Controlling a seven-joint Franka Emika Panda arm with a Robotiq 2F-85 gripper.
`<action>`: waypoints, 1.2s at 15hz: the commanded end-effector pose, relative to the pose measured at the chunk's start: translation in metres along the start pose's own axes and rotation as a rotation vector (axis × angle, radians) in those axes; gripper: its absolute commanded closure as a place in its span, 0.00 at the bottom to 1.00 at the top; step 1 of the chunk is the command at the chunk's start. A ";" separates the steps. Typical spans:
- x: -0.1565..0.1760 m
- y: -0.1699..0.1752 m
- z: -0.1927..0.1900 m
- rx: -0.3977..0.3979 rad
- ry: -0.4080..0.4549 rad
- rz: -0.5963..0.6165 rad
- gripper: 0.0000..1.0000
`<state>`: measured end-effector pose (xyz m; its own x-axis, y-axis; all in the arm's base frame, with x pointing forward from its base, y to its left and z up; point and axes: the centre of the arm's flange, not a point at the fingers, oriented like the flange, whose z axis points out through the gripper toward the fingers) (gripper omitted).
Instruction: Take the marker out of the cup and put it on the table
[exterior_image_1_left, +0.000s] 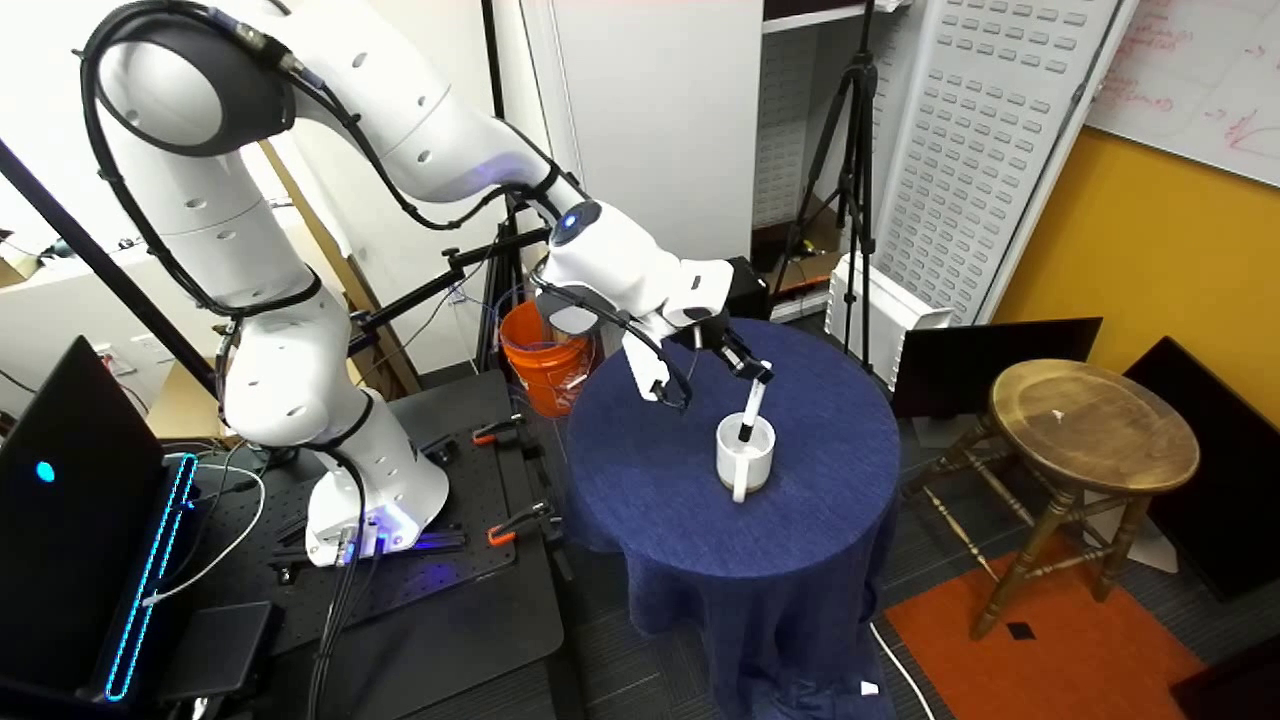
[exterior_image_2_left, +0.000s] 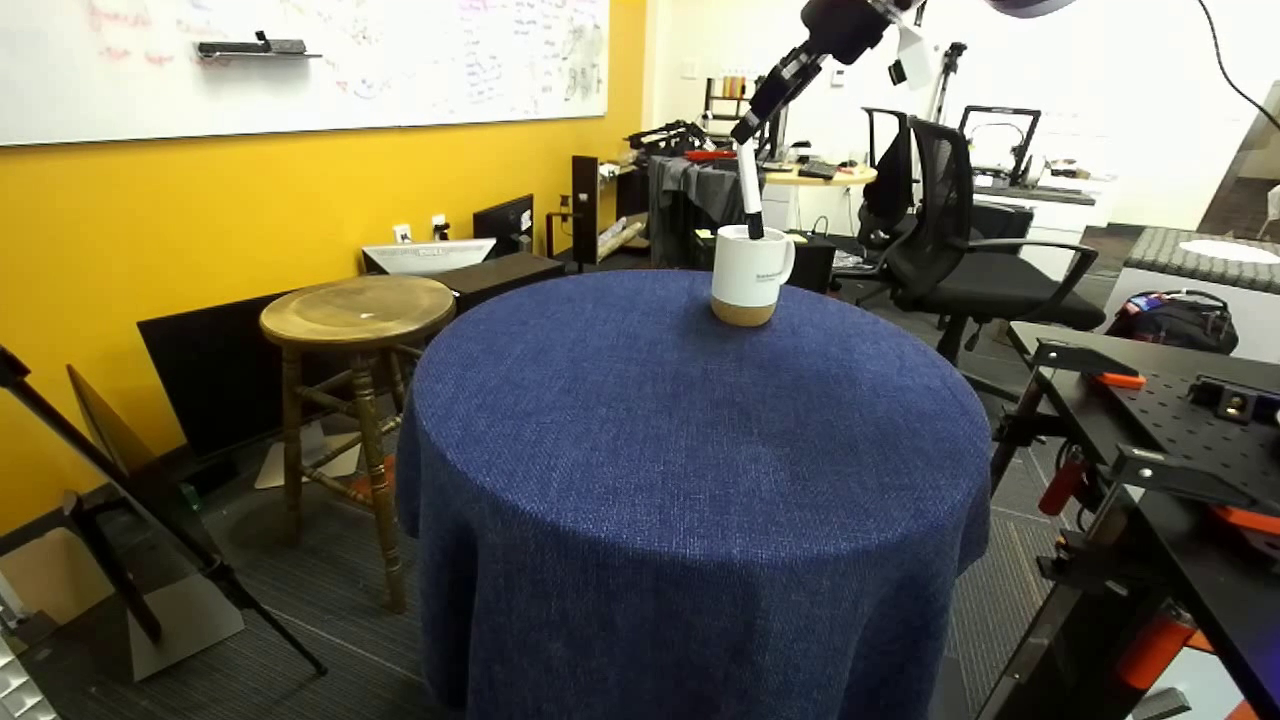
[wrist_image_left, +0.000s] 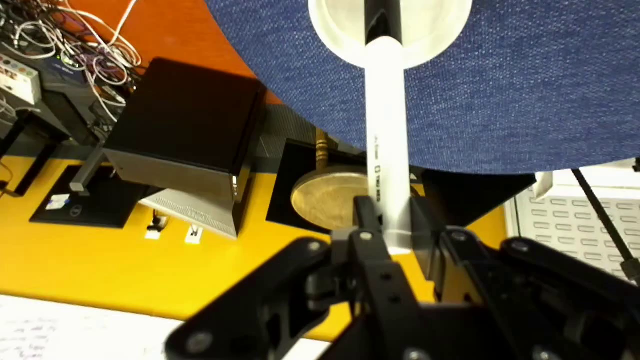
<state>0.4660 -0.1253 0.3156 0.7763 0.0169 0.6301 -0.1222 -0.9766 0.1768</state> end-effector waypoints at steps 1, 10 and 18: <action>0.001 -0.004 -0.025 -0.008 0.099 -0.038 0.94; 0.039 -0.040 -0.046 0.171 0.153 -0.130 0.94; 0.042 -0.101 -0.028 0.347 -0.128 -0.124 0.94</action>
<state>0.4765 0.0325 0.3503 0.7923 0.1584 0.5892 0.1612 -0.9857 0.0483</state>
